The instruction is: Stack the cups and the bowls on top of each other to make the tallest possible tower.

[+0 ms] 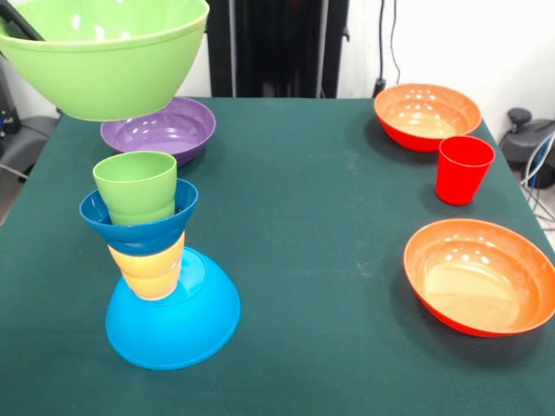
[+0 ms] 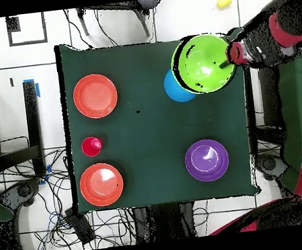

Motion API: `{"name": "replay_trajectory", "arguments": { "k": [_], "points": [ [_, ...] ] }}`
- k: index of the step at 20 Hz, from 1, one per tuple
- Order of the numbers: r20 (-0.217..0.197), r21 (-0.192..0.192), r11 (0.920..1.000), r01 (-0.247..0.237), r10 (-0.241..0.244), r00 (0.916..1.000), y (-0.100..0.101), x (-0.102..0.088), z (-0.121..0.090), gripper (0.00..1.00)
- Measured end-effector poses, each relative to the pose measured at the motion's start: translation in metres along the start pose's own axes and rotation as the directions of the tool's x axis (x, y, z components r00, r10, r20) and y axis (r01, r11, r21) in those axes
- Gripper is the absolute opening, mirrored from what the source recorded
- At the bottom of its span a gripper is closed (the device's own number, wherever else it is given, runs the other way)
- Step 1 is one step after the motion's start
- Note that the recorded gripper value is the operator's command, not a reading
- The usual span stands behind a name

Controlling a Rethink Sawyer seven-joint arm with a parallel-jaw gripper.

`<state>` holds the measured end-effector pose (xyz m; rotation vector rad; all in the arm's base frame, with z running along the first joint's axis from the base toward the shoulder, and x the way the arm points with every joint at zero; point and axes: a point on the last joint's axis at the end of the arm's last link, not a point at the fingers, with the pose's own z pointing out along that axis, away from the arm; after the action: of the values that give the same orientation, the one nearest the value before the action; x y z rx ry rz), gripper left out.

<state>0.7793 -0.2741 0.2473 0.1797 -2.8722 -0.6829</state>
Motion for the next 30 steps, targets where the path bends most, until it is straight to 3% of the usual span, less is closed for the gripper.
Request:
{"name": "replay_trajectory", "arguments": {
  "k": [15, 24, 30],
  "points": [
    [0.019, -0.003, 0.9999, -0.010, 0.010, 0.9998, -0.008, -0.002, -0.001, 0.00],
    [0.063, 0.014, 0.9998, -0.012, 0.011, 0.9979, -0.012, -0.009, 0.002, 0.00],
    [0.069, 0.015, 0.9998, -0.012, 0.011, 0.9976, -0.013, -0.010, 0.004, 0.00]
  ]
}}
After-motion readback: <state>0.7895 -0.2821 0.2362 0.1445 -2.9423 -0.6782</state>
